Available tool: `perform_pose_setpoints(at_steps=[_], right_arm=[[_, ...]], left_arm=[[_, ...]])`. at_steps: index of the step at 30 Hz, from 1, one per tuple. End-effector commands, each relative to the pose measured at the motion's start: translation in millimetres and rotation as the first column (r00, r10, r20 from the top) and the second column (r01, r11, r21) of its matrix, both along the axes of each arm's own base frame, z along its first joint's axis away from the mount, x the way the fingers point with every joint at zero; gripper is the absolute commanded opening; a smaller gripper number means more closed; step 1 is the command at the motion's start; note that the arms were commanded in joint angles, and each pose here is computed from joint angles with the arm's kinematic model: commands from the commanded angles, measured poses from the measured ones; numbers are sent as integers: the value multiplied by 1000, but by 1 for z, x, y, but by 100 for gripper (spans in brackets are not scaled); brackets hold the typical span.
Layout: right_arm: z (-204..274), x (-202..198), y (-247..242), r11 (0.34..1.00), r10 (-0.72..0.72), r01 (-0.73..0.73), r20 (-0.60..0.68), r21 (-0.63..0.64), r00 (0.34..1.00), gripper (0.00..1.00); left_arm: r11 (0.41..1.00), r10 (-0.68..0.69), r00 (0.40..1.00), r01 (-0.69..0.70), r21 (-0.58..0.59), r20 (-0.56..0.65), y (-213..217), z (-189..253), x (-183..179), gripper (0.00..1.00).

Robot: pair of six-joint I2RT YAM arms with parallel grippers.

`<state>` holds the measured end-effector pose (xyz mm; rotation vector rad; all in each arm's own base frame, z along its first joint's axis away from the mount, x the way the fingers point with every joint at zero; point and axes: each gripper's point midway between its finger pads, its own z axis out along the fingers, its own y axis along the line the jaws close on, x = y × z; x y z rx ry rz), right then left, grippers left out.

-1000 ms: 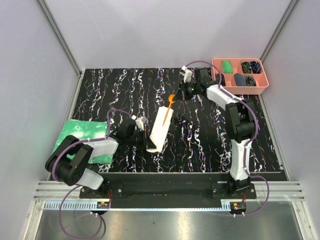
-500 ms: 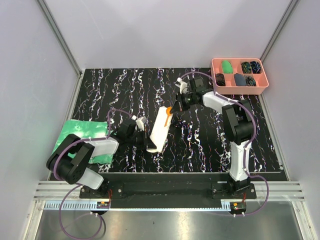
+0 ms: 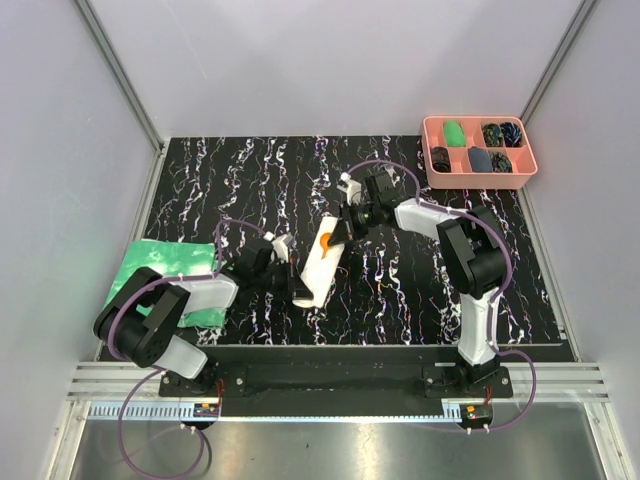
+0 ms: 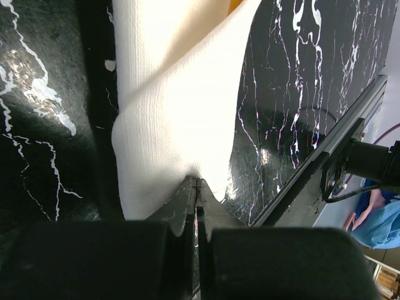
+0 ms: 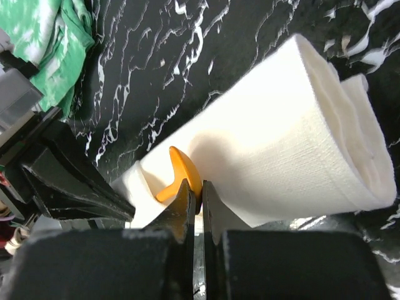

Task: Fold the napkin into a case and place the utensils inside
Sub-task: Insert the spoon into the folded napkin, then pick up the fork from the corner of the board.

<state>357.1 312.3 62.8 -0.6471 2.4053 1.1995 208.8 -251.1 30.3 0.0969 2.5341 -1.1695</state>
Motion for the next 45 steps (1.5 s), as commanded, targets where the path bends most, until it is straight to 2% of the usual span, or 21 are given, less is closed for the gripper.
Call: perform_pose_setpoints(at_steps=[1, 6, 7, 11, 15, 17, 18, 19, 20, 21, 22, 23, 26, 30, 33, 35, 39, 41, 42, 43, 45], right_arm=[[20, -7, 5, 998, -31, 30, 10, 53, 999, 4], [30, -6, -1, 996, -80, 79, 21, 37, 997, 15], [33, -4, -2, 996, -89, 88, 25, 35, 996, 23], [48, 10, -11, 987, -158, 157, 42, 16, 987, 39], [66, 44, -44, 957, -281, 286, 95, -41, 955, 55], [68, 69, -71, 906, -385, 406, 163, -121, 908, 65], [64, 79, -82, 882, -415, 444, 187, -158, 890, 73], [71, 97, -97, 847, -457, 500, 234, -180, 858, 77], [62, 107, -122, 776, -500, 570, 286, -271, 817, 80], [48, 115, -134, 741, -509, 587, 299, -326, 807, 83], [58, 132, -146, 717, -521, 617, 337, -326, 784, 85], [39, 137, -160, 676, -526, 624, 336, -392, 781, 85], [31, 164, -180, 630, -528, 644, 370, -433, 765, 87], [29, 201, -193, 607, -522, 664, 410, -437, 748, 85], [19, 223, -198, 605, -492, 658, 439, -449, 752, 82], [-1, 232, -199, 607, -469, 637, 433, -474, 769, 74], [-7, 257, -196, 625, -472, 642, 439, -445, 764, 68], [-31, 256, -197, 628, -443, 600, 405, -496, 800, 59], [-10, 270, -194, 633, -447, 626, 445, -455, 776, 57], [-28, 266, -196, 622, -453, 613, 415, -488, 789, 57], [-19, 272, -195, 621, -461, 627, 427, -471, 778, 56]], left_arm=[[1000, -15, 999, 16, -18, 45, -3, 9, 4, 0], [999, -16, 998, 18, -27, 68, -4, 18, 4, 0], [999, -17, 997, 20, -33, 73, -4, 21, 4, 0], [999, -17, 996, 22, -49, 93, -4, 33, 3, 1], [999, 2, 992, 5, -51, 126, -1, 51, 6, 17], [998, 17, 985, -7, -58, 171, 1, 65, 10, 22], [999, 23, 984, -15, -49, 175, 3, 69, 10, 24], [999, 33, 978, -24, -49, 207, 5, 77, 13, 25], [999, 36, 974, -26, -48, 222, 5, 82, 14, 27], [999, 39, 973, -30, -43, 227, 6, 86, 15, 28], [998, 47, 968, -36, -46, 248, 8, 92, 17, 29], [998, 48, 966, -37, -46, 255, 8, 94, 17, 30], [998, 45, 957, -29, -60, 285, 8, 103, 17, 31], [998, 34, 957, -15, -66, 288, 7, 101, 15, 31], [996, 22, 960, 3, -87, 279, 3, 98, 13, 31], [994, 15, 962, 15, -107, 272, 0, 98, 11, 31], [993, 3, 964, 28, -114, 265, -1, 95, 8, 30], [993, 2, 963, 29, -111, 268, -1, 94, 8, 30], [993, -1, 963, 32, -112, 269, -1, 95, 8, 30], [993, -1, 964, 32, -112, 267, -1, 94, 8, 30], [993, -7, 965, 39, -115, 262, -2, 95, 8, 30]])
